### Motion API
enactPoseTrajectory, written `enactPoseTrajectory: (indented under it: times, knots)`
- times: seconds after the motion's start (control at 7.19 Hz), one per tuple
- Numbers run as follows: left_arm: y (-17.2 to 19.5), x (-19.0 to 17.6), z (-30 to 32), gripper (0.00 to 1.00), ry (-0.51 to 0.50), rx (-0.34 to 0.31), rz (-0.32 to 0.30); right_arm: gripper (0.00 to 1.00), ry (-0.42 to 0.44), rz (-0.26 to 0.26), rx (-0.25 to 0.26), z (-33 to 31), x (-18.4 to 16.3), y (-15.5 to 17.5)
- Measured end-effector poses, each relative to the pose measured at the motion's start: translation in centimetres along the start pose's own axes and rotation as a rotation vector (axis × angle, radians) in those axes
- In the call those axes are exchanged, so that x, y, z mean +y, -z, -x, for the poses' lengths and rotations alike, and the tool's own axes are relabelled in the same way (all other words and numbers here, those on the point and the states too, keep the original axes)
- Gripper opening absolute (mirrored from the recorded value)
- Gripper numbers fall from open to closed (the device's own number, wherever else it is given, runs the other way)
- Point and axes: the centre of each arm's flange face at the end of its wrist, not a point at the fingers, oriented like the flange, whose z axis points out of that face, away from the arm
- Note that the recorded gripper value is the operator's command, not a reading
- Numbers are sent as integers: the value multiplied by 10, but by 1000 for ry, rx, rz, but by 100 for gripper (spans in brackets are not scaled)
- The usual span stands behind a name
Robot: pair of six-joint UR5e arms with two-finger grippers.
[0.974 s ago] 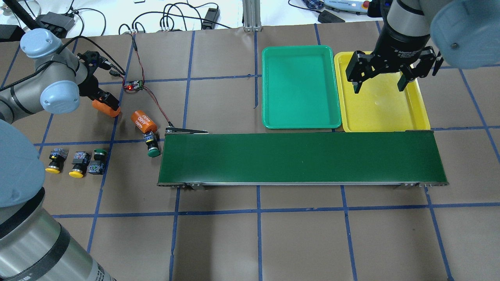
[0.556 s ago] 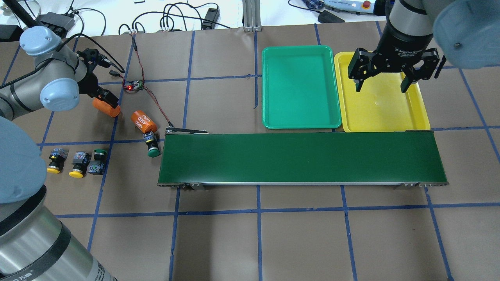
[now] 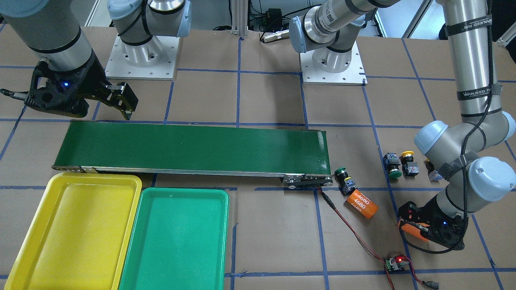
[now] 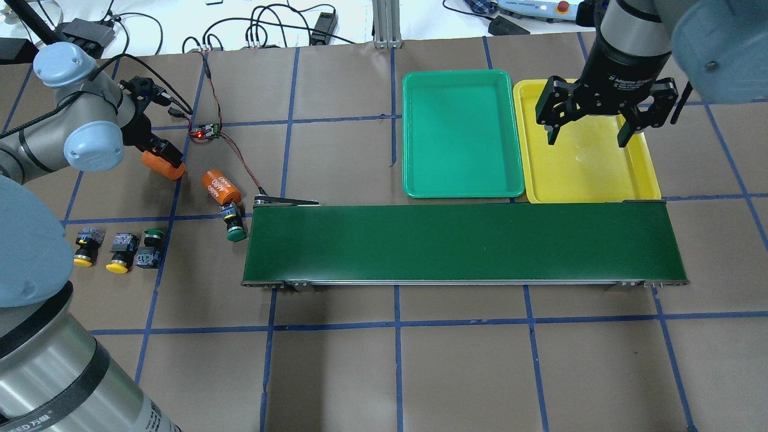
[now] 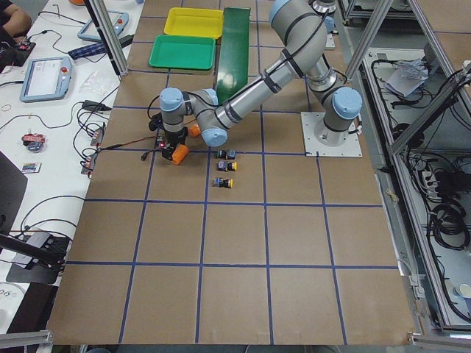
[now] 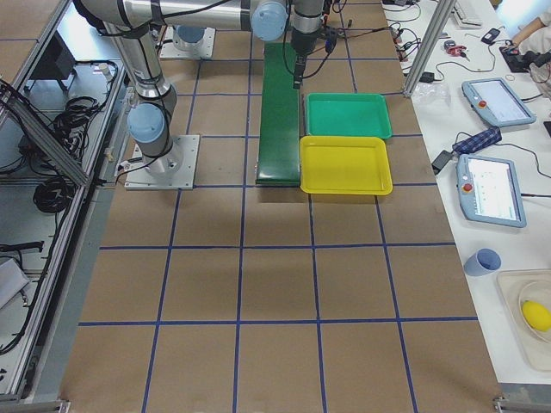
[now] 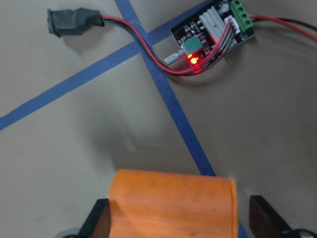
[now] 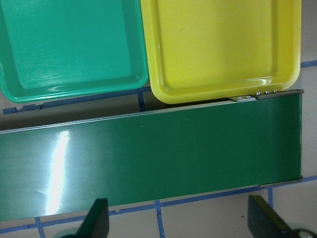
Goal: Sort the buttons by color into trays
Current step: 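Carry the orange cylinder with the left gripper and release it on the belt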
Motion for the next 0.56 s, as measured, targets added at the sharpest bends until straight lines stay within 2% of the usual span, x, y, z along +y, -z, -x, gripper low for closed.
enactPoseTrajectory:
  times: [0.14, 0.28, 0.56]
  knots:
    - [-3, 0, 0, 24, -2, 4, 5, 100, -1, 2, 0, 0, 1, -1]
    - [-4, 1, 0, 0, -3, 7, 9, 100, -3, 1, 1, 0, 1, -2]
    - [-2, 1, -2, 0, 6, 18, 20, 100, -2, -10, 6, 0, 2, 0]
